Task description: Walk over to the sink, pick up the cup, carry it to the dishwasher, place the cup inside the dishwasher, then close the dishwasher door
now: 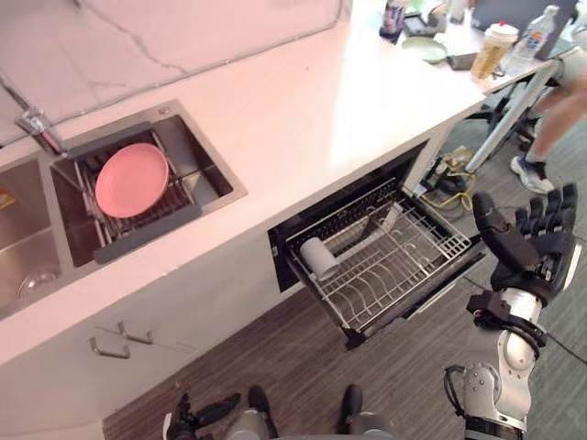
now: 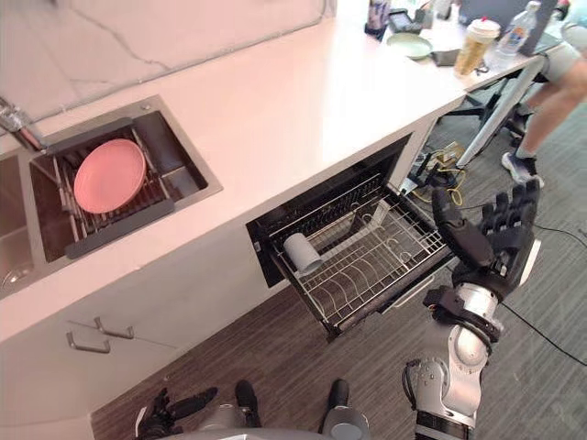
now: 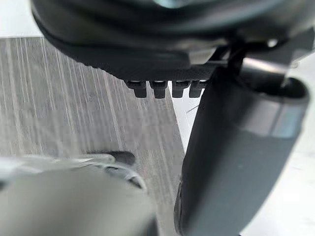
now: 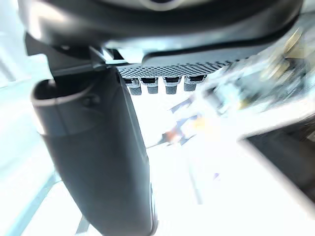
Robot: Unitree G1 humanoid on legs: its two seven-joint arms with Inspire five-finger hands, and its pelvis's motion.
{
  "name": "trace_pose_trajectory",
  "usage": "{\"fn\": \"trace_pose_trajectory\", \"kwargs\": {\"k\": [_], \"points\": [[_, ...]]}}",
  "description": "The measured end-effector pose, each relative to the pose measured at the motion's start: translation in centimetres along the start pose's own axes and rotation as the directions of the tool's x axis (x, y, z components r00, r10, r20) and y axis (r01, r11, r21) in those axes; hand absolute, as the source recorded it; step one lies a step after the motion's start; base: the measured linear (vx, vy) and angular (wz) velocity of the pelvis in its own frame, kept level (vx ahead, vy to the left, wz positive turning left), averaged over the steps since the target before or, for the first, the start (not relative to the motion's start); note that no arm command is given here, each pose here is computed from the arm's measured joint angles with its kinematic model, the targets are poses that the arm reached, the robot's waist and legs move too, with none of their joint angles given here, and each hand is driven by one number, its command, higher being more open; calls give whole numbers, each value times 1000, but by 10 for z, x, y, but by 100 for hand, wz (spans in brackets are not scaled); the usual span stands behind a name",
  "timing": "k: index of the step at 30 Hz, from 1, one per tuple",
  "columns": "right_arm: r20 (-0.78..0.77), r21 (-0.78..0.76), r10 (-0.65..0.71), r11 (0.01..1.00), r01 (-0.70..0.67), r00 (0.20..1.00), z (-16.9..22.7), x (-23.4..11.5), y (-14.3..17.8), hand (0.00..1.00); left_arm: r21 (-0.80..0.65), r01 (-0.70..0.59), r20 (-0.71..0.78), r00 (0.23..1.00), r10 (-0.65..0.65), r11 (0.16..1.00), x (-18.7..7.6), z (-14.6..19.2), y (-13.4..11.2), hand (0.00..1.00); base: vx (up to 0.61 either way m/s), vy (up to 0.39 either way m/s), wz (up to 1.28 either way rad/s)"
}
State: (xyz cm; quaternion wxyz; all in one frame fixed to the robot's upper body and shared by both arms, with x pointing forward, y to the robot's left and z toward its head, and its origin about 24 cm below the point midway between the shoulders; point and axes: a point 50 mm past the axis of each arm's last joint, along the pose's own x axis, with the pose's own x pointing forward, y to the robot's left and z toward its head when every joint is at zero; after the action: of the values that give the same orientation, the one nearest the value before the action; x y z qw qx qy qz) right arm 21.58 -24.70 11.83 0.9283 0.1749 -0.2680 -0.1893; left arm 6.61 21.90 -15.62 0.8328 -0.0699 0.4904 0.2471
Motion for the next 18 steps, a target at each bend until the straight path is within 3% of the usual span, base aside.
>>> {"fn": "trace_pose_trajectory", "kwargs": {"k": [4,6,9,18], "points": [[154,63,315,943,-328,936,24,12,45,100,-17,23,-54,998,-23,1000,0,-6,0,100,-34,0,17],[196,64,358,924,-376,913,35,14,48,100,-10,27,-61,998,-28,1000,0,-5,1,100,48,7,101],[180,91,342,928,-362,922,36,18,39,100,21,49,-71,996,-47,999,0,-8,-1,100,62,86,91],[-107,246,259,943,-227,960,-20,8,21,100,81,103,-102,990,-95,991,-1,-15,1,100,68,165,33]]}}
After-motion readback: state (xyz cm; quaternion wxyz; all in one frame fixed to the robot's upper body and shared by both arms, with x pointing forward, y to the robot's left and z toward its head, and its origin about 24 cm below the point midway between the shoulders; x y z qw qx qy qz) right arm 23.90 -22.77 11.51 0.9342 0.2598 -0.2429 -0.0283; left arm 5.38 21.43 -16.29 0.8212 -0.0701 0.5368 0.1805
